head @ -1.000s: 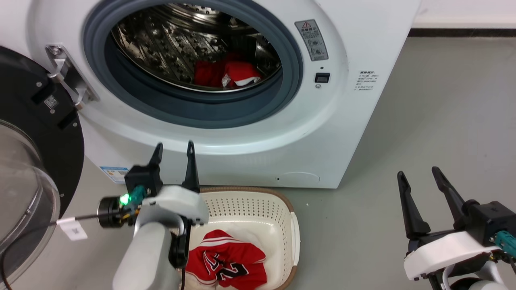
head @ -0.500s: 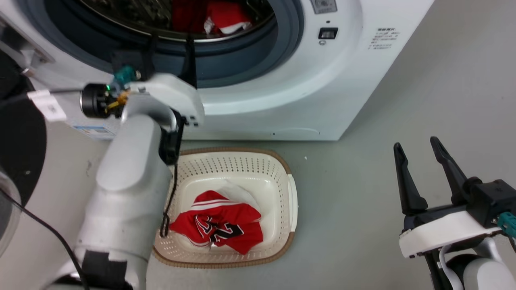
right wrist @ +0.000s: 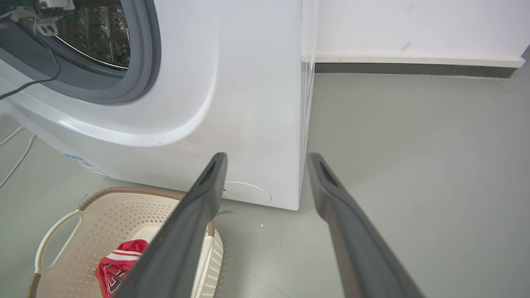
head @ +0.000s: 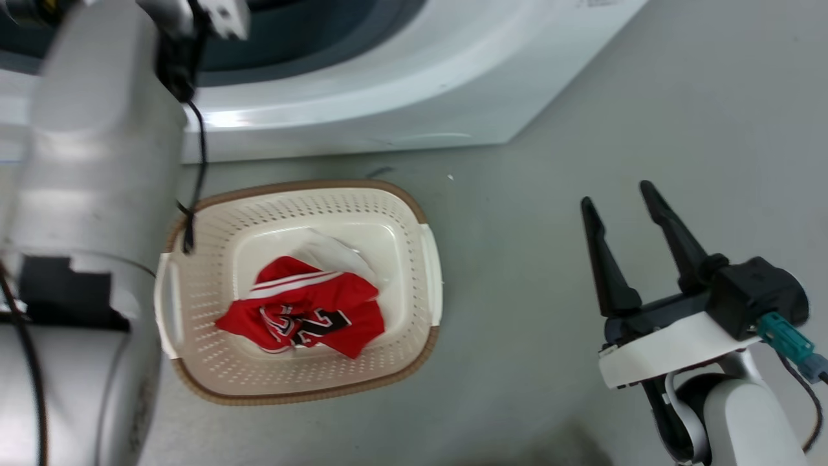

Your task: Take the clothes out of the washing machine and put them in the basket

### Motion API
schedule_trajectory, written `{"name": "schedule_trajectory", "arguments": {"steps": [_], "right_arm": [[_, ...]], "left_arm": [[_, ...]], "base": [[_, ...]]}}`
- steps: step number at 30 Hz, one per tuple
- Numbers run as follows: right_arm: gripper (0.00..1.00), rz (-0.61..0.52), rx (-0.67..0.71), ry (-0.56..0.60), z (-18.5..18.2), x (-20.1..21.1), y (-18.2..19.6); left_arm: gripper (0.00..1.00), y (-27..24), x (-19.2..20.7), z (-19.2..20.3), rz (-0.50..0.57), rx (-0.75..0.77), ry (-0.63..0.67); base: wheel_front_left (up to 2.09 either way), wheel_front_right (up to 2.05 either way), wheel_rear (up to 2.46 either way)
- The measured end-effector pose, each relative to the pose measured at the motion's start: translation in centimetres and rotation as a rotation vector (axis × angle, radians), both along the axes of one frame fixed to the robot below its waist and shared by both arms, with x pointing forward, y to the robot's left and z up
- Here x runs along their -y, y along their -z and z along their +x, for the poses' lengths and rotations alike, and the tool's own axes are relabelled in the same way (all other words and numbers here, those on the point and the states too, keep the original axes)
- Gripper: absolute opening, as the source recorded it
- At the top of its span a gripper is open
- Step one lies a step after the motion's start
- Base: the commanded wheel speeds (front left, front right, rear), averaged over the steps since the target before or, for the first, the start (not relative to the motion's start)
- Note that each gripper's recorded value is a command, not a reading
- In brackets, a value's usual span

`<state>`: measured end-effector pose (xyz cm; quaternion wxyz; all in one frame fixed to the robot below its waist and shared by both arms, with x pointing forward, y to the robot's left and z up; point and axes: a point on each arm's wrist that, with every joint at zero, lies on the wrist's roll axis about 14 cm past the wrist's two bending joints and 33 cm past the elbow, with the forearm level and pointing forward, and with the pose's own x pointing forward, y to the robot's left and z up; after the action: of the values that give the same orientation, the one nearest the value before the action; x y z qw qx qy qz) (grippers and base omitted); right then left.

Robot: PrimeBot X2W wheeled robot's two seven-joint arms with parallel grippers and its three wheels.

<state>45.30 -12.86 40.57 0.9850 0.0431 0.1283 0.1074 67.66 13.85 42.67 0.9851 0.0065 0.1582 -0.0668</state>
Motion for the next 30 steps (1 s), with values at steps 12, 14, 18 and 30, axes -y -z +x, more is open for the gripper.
{"name": "schedule_trajectory", "arguments": {"steps": [12,14,18,30], "right_arm": [[1.00,0.017,-0.101,0.033,-1.0,1.1,4.3],[1.00,0.018,-0.114,0.037,-1.1,1.2,5.0],[1.00,0.024,-0.140,0.054,-1.5,1.7,6.0],[1.00,0.039,-0.157,0.082,-1.5,2.5,7.4]], "left_arm": [[1.00,5.6,0.6,4.4,0.068,-0.238,0.023],[1.00,6.3,0.4,5.0,0.069,-0.265,0.017],[1.00,8.6,1.1,5.1,0.091,-0.359,0.035],[0.00,11.2,2.3,5.7,0.115,-0.460,0.036]], "base": [[0.00,0.00,0.00],[0.00,0.00,0.00],[0.00,0.00,0.00],[0.00,0.00,0.00]]}}
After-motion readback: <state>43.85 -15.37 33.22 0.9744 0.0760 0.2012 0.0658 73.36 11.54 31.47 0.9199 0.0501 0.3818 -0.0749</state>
